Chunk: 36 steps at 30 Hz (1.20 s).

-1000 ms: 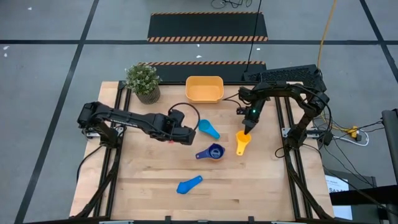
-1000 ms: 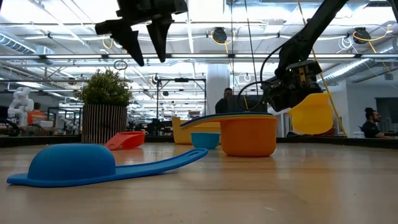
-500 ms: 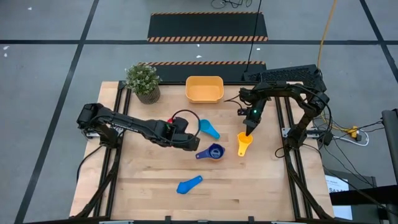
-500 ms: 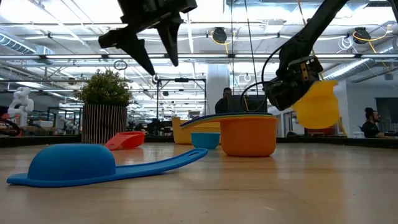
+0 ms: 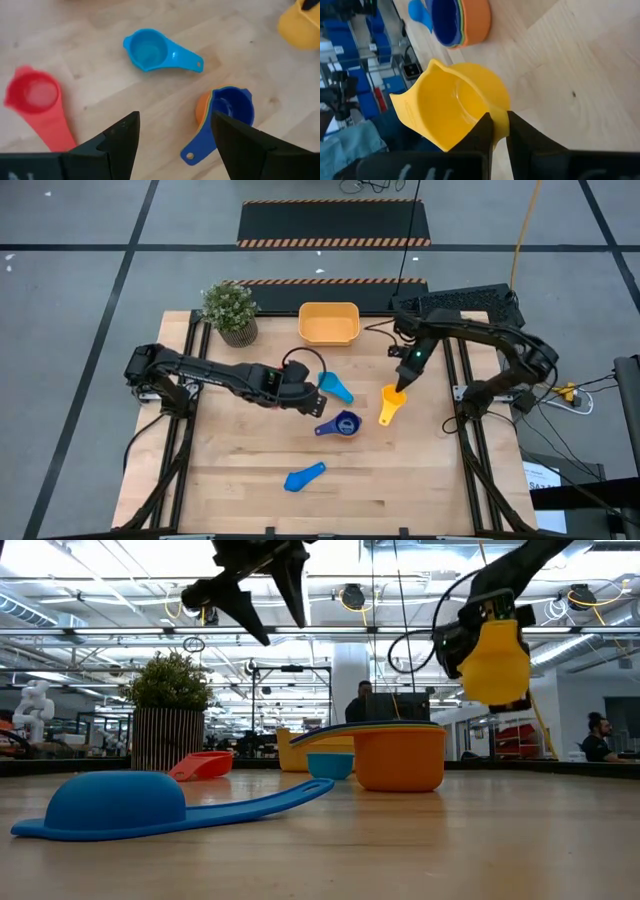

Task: Nest measuring cups in basket
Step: Stack the yellow measuring cup on top of the dark blue measuring cup

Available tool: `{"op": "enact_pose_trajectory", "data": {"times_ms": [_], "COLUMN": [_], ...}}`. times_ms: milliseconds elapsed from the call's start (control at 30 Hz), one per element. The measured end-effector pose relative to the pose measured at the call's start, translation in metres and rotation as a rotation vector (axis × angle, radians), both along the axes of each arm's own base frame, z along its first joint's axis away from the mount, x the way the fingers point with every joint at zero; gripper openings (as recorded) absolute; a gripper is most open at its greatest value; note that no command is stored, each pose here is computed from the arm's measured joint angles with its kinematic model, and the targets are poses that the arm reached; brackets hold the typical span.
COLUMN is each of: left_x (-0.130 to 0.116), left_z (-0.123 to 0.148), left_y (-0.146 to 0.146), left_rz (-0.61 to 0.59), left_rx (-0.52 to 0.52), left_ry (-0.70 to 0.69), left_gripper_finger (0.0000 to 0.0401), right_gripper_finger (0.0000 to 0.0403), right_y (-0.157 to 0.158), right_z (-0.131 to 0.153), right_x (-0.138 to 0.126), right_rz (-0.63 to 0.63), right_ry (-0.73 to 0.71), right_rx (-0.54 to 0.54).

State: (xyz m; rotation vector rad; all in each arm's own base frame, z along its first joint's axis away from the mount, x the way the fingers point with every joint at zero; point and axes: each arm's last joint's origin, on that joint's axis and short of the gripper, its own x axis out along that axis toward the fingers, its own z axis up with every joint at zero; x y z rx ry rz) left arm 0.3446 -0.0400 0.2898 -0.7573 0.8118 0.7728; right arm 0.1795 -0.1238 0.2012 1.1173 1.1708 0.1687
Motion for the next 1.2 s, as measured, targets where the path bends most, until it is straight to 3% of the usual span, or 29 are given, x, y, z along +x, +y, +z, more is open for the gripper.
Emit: {"op": "enact_pose_trajectory", "data": {"times_ms": [600,967,1200], "left_x": [0.01,0.01,0.01], "left_z": [0.056,0.084,0.097], "left_y": [0.018,0.017,0.013], "left_rz": [-0.388,-0.538,-0.621], "left_rx": [0.269,0.399,0.464], "left_ry": [-0.015,-0.032,-0.053], "left_gripper_finger": [0.0243,0.0243,0.0256], "right_gripper_finger": [0.0022,0.0022,0.0022], "right_y": [0.013,0.044,0.059], "right_z": [0.062,0.089,0.094], "right_x": [-0.01,-0.003,0.009], "right_rz": [-0.414,-0.63,-0.701], "right_ry": [-0.081,-0.122,-0.149], "right_rx": [-0.14,-0.21,-0.232]}}
